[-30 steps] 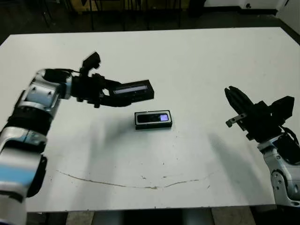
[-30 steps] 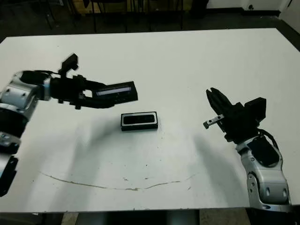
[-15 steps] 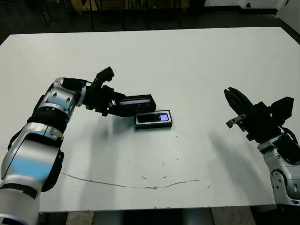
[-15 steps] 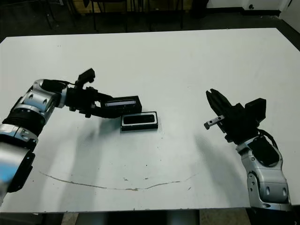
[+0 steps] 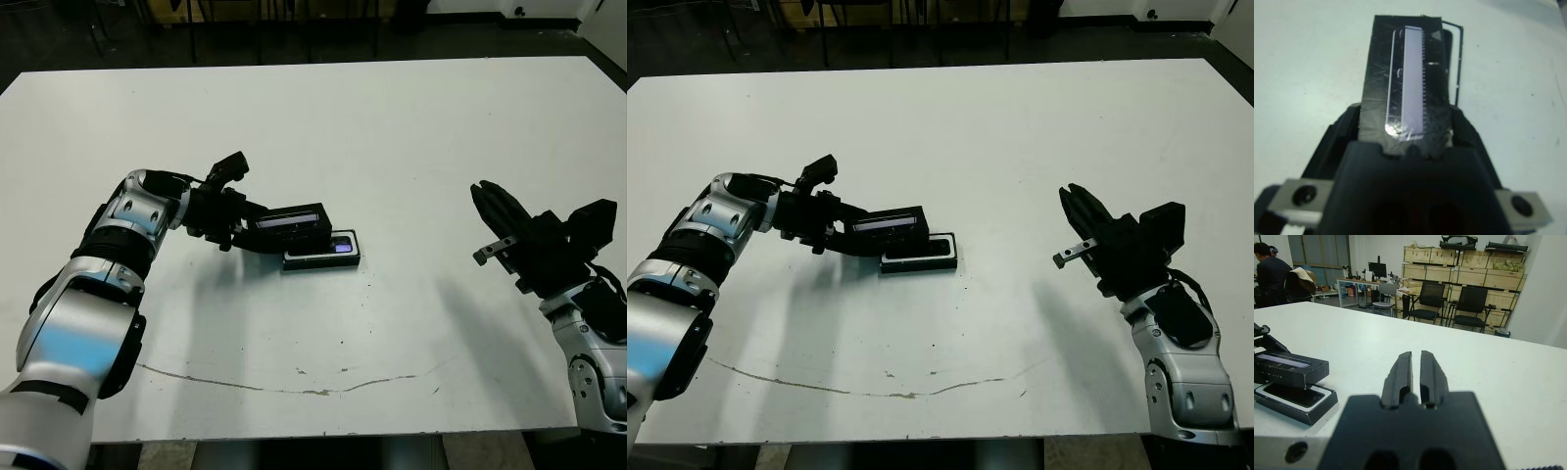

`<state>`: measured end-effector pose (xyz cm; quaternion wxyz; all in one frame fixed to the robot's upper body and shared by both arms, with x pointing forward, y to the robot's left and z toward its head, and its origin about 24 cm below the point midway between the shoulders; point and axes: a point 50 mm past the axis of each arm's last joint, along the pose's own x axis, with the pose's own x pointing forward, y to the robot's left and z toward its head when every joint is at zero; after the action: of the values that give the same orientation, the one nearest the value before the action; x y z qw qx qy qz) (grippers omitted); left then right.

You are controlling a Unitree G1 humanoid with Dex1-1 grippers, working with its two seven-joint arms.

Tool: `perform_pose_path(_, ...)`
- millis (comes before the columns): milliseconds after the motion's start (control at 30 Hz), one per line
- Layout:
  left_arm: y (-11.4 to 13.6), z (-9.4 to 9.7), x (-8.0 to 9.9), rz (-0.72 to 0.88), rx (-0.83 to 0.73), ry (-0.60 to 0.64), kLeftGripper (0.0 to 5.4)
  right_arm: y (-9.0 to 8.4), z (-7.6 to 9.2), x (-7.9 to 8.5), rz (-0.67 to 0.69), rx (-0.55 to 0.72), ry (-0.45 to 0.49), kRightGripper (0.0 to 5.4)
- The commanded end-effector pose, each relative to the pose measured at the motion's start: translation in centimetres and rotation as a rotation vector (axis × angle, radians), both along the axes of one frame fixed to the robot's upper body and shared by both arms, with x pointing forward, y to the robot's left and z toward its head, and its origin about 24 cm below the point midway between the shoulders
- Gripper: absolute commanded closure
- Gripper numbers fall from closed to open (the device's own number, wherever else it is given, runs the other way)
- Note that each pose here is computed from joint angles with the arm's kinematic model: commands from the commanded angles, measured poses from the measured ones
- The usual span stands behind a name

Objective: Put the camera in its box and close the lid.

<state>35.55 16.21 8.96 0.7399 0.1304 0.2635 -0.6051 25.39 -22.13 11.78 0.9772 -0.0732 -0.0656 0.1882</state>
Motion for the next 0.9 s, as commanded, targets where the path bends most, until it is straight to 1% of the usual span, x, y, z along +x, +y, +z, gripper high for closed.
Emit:
perform_pose_path(33, 0.0, -1.7, -0.8, -0.031, 0.042, 0.044, 2.61, -0.4, -0.6, -0.2, -0.020, -0.017, 0.036, 5.40)
perform_pose_path(200, -0.8, -2.5, -1.0, -0.068, 0.086, 0.046, 2.61, -0.6, -0.7, -0.3, -0.022, -0.027, 0.021, 5.40)
perform_pose_path(367, -1.1, -2.8, -1.2, -0.088, 0.089, 0.065, 2.61, -0.8, -1.0, -0.3, -0.032, -0.043, 0.027, 5.40)
perform_pose_path(467, -1.1, -2.9, -1.4, -0.106, 0.091, 0.075, 2.61, -0.8, -1.1, -0.3, -0.027, -0.025, 0.031, 5.40)
perform_pose_path(533, -1.1, -3.1, -1.5, -0.123, 0.088, 0.056, 2.61, -0.6, -0.9, -0.4, -0.031, -0.030, 0.038, 5.40)
perform_pose_path(700, -1.1, -3.6, -1.8, -0.122, 0.088, 0.065, 2.61, -0.8, -1.0, -0.3, -0.034, -0.052, 0.035, 5.40)
perform_pose_path(900, -1.5, -4.3, -2.1, -0.124, 0.094, 0.095, 2.61, -0.9, -1.3, -0.3, -0.041, -0.045, 0.025, 5.40)
